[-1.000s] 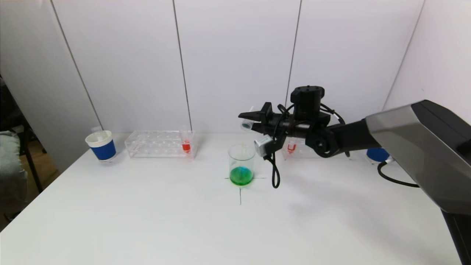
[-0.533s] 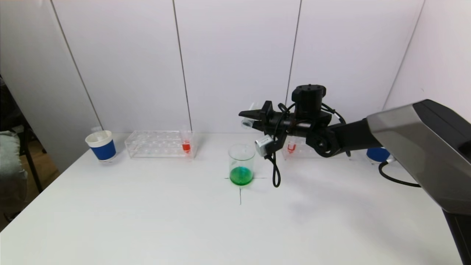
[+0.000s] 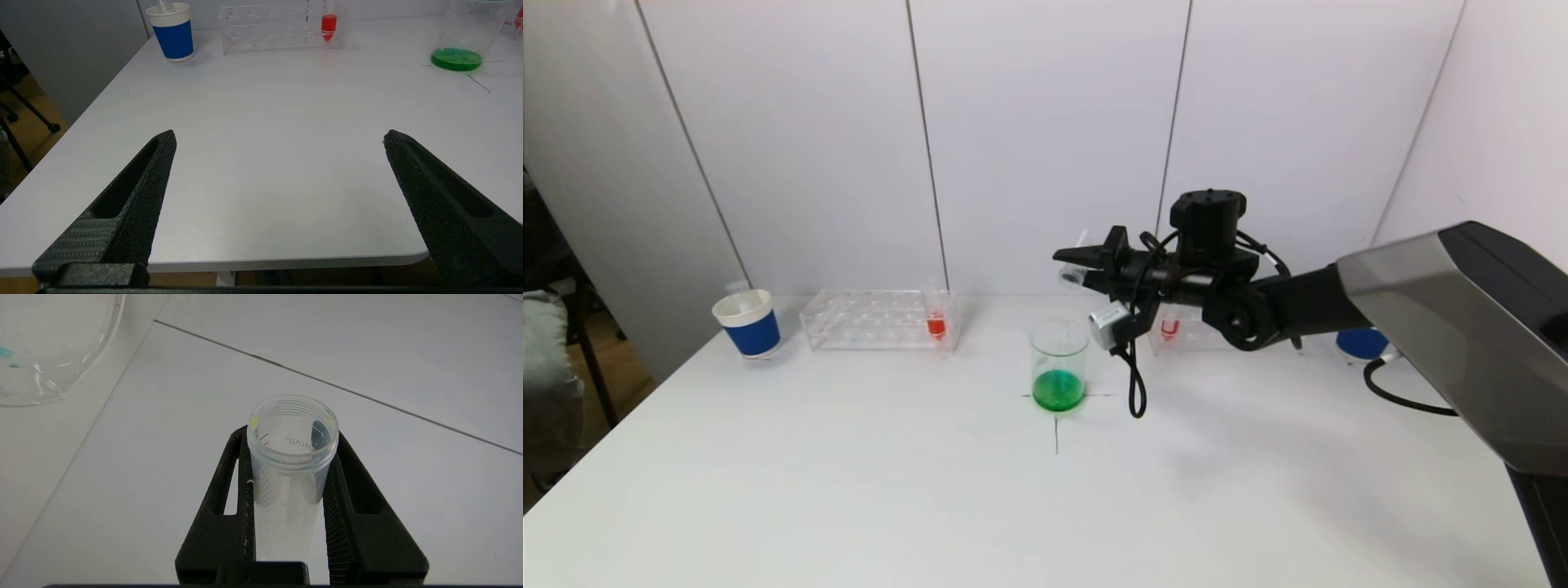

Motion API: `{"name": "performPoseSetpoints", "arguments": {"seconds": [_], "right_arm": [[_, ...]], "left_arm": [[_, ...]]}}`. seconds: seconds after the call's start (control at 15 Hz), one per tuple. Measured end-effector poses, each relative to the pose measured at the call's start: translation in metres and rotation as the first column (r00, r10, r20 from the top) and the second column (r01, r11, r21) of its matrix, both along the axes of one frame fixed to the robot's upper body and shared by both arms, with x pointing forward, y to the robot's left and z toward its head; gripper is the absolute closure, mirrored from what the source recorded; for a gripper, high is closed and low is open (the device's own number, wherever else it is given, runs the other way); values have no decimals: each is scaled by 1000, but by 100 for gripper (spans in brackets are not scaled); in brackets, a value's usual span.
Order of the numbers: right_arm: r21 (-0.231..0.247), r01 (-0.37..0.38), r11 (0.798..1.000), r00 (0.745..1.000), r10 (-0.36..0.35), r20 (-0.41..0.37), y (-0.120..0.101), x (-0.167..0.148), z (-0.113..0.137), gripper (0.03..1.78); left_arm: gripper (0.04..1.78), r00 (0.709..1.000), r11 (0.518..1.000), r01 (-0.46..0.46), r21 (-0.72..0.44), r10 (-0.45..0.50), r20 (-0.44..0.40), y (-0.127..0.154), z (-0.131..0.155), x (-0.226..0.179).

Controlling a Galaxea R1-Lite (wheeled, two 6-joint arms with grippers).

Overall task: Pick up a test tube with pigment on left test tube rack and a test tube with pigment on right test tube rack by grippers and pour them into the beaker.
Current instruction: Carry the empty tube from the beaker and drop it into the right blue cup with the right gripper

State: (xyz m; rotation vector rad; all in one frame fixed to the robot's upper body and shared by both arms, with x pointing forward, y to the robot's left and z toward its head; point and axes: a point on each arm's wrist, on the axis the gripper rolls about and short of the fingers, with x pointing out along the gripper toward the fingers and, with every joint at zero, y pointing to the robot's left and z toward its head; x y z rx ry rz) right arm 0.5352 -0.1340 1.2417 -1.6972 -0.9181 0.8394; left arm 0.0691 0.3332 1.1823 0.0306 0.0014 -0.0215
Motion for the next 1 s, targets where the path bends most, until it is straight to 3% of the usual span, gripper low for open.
{"name": "performPoseSetpoints", "arguments": {"seconds": [0.13,0.33,0.6,0.8,1.0], "right_arm": [[16,3,1000,999,-2,-40,0,-1,0,128],[90,35,995,979,-16,-204,-1,-7,11,128],[190,185,964,897,-87,-433,-6,-11,27,128],[295,331,896,786,-89,-612,-11,-15,44,128],[392,490,779,643,-19,-766,-17,-22,67,128]], "left_arm": [[5,1000,1000,0,0,0,0,0,0,0],[5,1000,1000,0,0,0,0,0,0,0],[5,1000,1000,0,0,0,0,0,0,0],[5,1000,1000,0,0,0,0,0,0,0],[5,1000,1000,0,0,0,0,0,0,0]]}}
